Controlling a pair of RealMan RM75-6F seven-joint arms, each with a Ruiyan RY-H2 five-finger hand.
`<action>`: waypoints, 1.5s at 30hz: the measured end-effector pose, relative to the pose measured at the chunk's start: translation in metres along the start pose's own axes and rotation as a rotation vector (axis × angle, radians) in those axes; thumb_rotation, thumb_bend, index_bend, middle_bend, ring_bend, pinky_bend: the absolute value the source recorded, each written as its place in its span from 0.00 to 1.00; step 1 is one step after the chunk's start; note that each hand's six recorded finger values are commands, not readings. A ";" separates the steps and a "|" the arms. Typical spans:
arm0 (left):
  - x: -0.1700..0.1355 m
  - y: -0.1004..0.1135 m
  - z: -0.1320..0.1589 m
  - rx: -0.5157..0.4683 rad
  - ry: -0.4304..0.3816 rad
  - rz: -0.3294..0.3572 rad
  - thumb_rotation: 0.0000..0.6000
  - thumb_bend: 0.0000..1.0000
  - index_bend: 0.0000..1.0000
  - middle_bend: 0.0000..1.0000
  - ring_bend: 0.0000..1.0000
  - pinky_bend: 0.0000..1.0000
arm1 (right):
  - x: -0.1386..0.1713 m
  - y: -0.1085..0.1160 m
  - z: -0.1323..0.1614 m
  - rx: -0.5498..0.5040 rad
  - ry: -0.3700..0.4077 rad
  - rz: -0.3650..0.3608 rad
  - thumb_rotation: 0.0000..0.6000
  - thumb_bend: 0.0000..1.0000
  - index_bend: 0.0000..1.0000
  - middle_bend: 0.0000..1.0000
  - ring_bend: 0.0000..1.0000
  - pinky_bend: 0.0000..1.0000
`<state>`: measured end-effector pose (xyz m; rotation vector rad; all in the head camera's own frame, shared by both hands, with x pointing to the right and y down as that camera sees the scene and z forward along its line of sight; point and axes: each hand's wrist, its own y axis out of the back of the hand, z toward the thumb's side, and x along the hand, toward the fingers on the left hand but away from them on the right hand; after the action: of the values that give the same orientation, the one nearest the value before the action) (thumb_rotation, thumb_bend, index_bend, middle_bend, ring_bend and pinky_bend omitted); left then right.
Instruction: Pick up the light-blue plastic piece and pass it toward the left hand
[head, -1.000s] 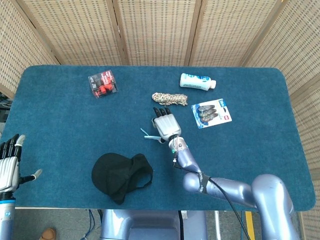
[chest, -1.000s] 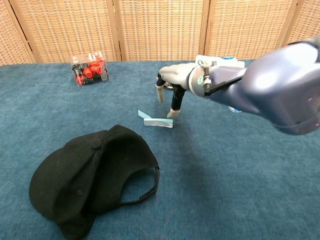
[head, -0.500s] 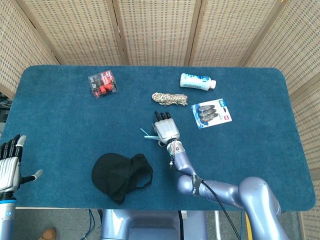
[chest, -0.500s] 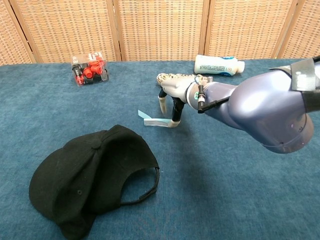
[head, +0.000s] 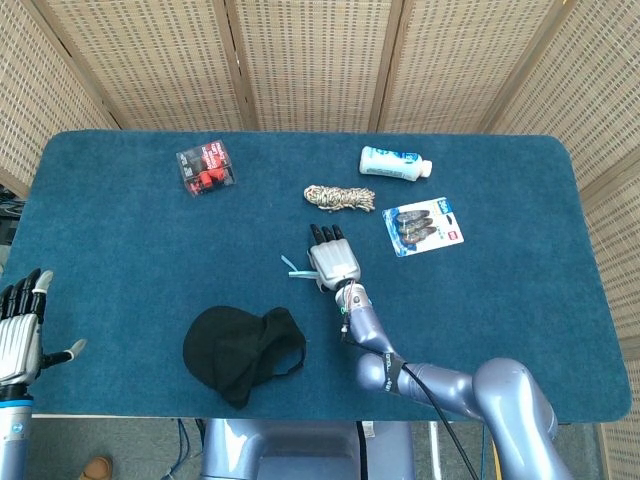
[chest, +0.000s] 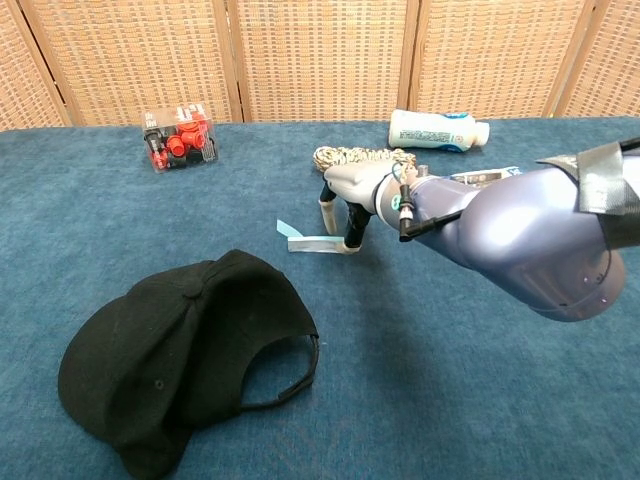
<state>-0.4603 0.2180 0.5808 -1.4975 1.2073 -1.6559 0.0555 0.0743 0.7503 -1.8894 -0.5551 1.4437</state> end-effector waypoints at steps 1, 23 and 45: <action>0.000 0.000 0.000 -0.001 0.000 0.000 1.00 0.00 0.00 0.00 0.00 0.00 | 0.000 -0.001 0.000 -0.001 0.000 0.001 1.00 0.36 0.48 0.00 0.00 0.00; 0.000 0.000 0.000 -0.002 -0.003 0.000 1.00 0.01 0.00 0.00 0.00 0.00 | -0.002 -0.005 0.005 -0.030 0.021 -0.020 1.00 0.45 0.68 0.00 0.00 0.00; 0.064 0.042 0.084 0.103 -0.389 0.202 1.00 0.00 0.07 0.78 0.76 0.68 | 0.028 0.056 0.008 -0.054 0.101 -0.158 1.00 0.47 0.69 0.00 0.00 0.00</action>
<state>-0.3963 0.1248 0.5669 -1.4927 1.0059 -1.2061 0.0519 0.0585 0.6890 -1.9027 -0.6846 1.2369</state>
